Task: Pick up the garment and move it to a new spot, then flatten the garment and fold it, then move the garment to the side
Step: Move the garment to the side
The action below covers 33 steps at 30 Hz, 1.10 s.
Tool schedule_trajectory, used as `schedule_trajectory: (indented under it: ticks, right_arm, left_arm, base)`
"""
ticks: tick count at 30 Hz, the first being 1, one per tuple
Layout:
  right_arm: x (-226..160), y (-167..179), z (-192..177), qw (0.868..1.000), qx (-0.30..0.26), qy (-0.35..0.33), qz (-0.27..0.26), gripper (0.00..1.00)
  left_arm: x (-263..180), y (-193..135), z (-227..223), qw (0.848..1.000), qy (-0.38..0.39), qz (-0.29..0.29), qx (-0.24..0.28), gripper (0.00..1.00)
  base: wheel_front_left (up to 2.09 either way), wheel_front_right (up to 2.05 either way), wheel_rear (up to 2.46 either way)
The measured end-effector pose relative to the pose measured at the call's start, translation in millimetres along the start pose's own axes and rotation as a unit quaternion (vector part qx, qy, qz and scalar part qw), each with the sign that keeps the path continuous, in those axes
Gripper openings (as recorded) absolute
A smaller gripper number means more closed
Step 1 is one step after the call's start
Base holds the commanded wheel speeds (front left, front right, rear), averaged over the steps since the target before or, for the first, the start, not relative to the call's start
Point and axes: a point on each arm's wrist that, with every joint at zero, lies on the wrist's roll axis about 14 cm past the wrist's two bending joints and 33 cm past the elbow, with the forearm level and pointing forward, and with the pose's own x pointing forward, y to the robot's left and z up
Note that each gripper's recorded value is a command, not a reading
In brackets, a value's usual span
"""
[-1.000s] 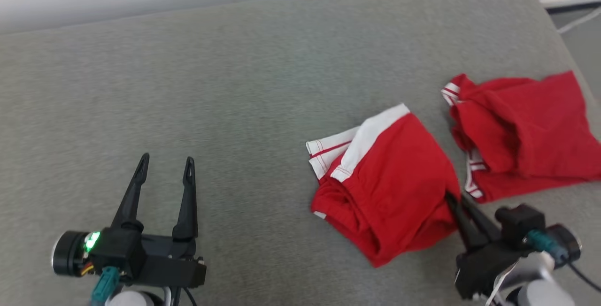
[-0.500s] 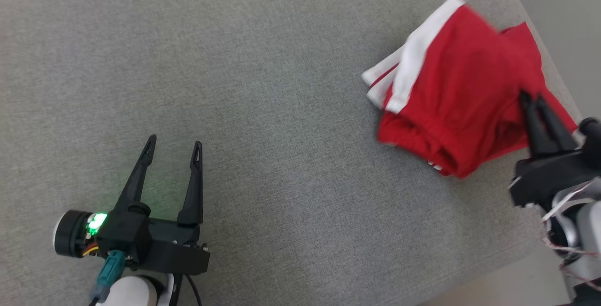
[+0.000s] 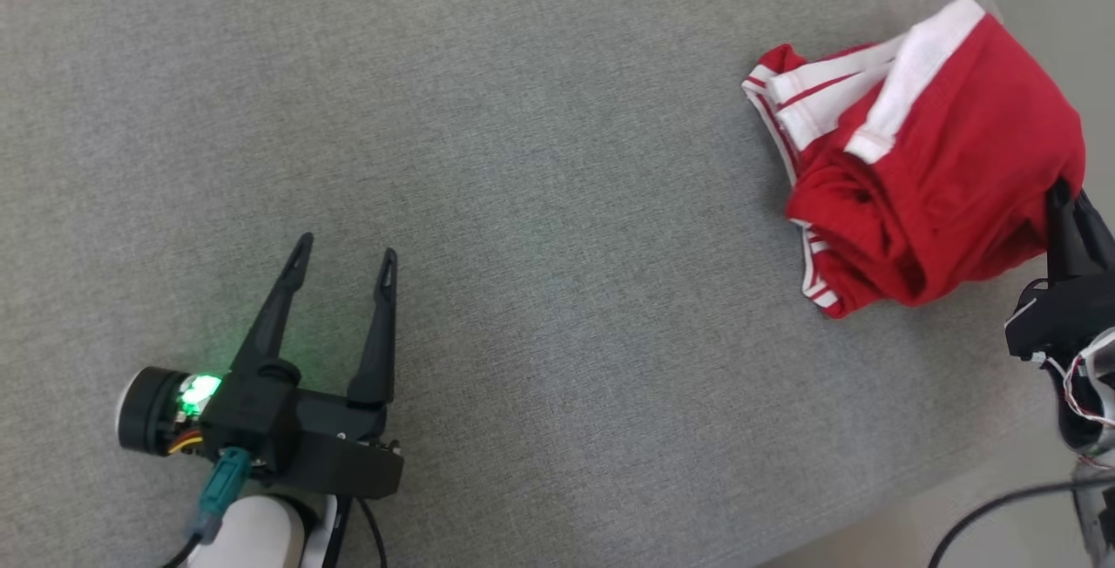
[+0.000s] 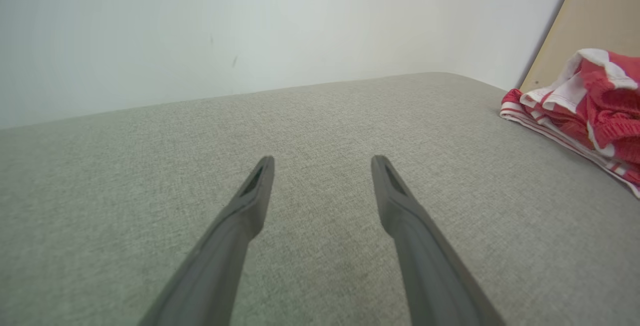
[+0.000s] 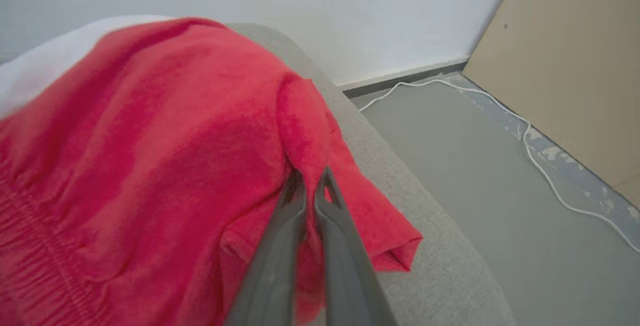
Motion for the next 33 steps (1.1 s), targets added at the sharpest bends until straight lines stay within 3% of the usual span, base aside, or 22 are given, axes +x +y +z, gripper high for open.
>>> schedule_trajectory:
  ticks: [2, 3, 4, 5, 12, 21, 26, 33]
  right_arm:
    - [4.4, -0.6, -7.4, 1.000, 0.028, 0.007, -0.006, 0.00]
    - [6.2, -0.4, -11.1, 1.000, 0.028, 0.012, -0.006, 0.24]
    - [7.8, -1.2, -13.8, 0.999, 0.033, 0.016, -0.009, 0.78]
    - [9.4, -2.8, -17.0, 0.999, 0.040, 0.021, -0.012, 1.00]
    - [9.3, -18.5, -18.1, 0.997, 0.063, 0.007, -0.038, 1.00]
    - [-22.8, -27.3, 29.5, 0.990, 0.084, -0.105, -0.045, 1.00]
    - [-42.0, 8.3, 65.9, 0.980, 0.096, -0.177, -0.008, 1.00]
    - [-55.8, 71.8, 100.1, 0.968, 0.110, -0.217, 0.063, 1.00]
  left_arm:
    - [0.0, -0.6, -0.8, 1.000, 0.002, -0.001, 0.000, 1.00]
    - [-0.1, -0.7, -1.2, 1.000, 0.002, -0.001, 0.000, 1.00]
    - [-0.5, -1.1, -1.5, 1.000, 0.003, -0.002, 0.000, 1.00]
    - [-0.8, -1.0, -1.9, 1.000, 0.004, -0.002, 0.000, 1.00]
    - [-4.0, -1.1, 2.4, 1.000, 0.003, -0.003, 0.004, 1.00]
    - [-17.7, 7.7, 32.0, 0.999, -0.022, 0.023, 0.009, 1.00]
    - [-29.5, 25.3, 51.7, 0.997, -0.041, 0.057, 0.016, 1.00]
    - [-51.7, 54.4, 76.6, 0.992, -0.063, 0.110, 0.029, 1.00]
  base:
    - [0.00, 0.00, 0.00]
    - [0.00, 0.00, 0.00]
    - [0.00, 0.00, 0.00]
    - [0.00, 0.00, 0.00]
    - [0.00, 0.00, 0.00]
    - [0.00, 0.00, 0.00]
    - [0.00, 0.00, 0.00]
    - [0.00, 0.00, 0.00]
